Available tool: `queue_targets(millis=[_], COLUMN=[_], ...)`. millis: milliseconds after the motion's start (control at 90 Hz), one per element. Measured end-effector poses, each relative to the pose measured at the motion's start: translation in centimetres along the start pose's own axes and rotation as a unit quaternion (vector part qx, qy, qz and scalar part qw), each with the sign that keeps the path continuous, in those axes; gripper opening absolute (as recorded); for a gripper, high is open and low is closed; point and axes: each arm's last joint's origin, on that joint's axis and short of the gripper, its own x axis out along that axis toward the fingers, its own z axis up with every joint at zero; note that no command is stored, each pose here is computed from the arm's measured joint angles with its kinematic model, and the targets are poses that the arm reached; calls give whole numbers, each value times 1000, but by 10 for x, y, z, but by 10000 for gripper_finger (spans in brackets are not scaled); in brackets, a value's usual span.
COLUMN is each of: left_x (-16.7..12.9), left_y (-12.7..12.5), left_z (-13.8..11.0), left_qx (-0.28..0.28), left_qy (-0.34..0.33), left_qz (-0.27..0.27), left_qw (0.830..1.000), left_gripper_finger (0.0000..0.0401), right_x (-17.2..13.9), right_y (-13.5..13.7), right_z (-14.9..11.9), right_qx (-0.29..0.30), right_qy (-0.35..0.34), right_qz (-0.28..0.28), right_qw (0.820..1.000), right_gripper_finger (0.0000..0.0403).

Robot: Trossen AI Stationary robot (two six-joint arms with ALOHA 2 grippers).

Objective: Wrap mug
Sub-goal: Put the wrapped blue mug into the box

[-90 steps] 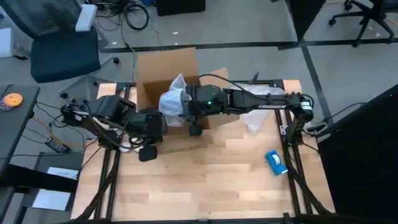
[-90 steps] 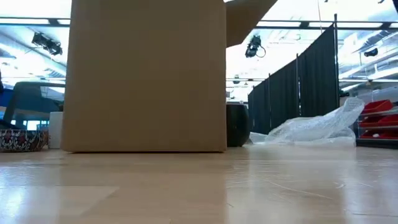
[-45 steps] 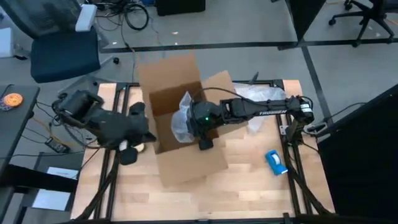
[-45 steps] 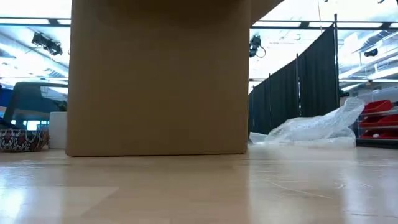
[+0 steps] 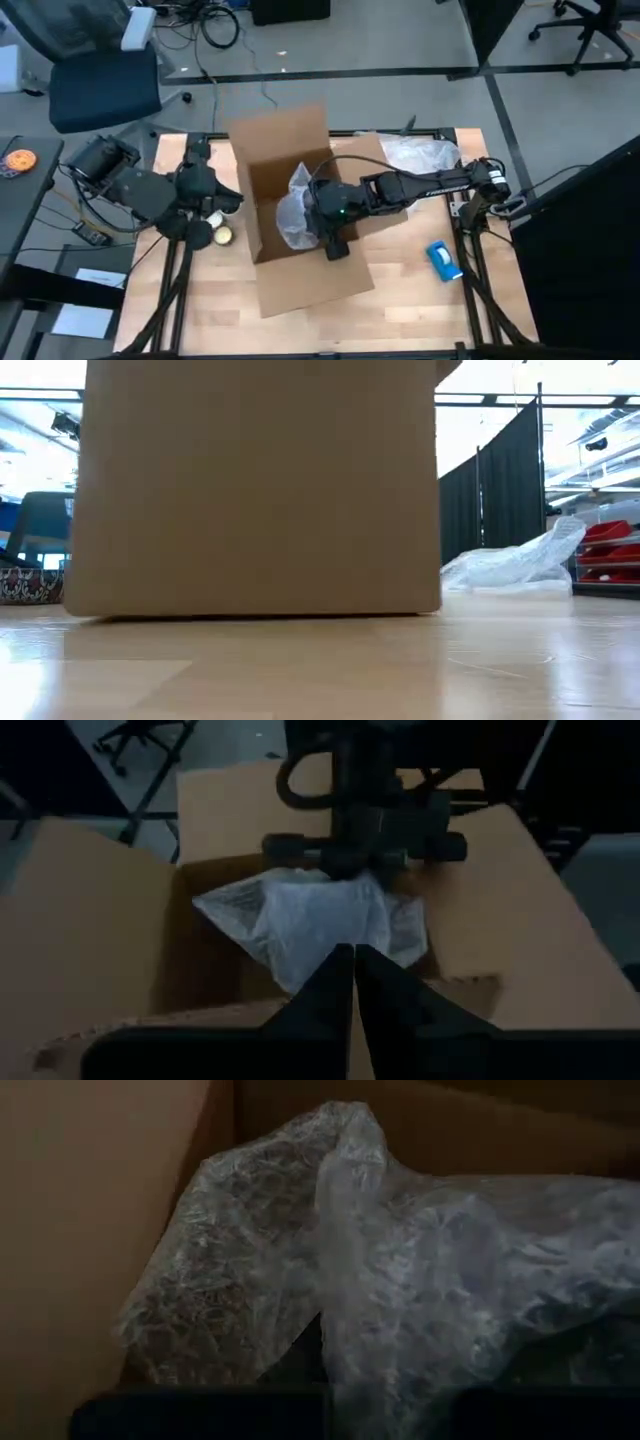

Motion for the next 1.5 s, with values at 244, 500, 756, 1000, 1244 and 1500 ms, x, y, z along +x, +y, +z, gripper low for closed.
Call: queue_targets(millis=[244, 500, 756, 1000, 1244, 1500], left_x=[-1, -1, 0, 0, 0, 0], left_y=[1, 1, 1, 1, 1, 1], left_z=[0, 0, 0, 0, 0, 0], left_qx=[-2, -2, -2, -2, -2, -2], left_qy=[-3, -4, -5, -5, -4, -4], left_qz=[4, 7, 10, 10, 10, 10], left_qw=[1000, 1000, 1000, 1000, 1000, 1000], left_gripper_finger=[0, 0, 0, 0, 0, 0], right_x=[-15, -33, -55, -64, -38, 5], right_y=[13, 29, 42, 21, -18, -34], right_z=[1, -10, 1, 22, 10, -11], right_qx=[19, 99, 82, 23, 48, 77], right_qy=[7, 80, 73, -21, -6, 49], right_qz=[17, 90, 110, 47, 7, 27], right_qw=[1000, 988, 988, 998, 999, 995], right_gripper_finger=[3, 3, 3, 3, 3, 3])
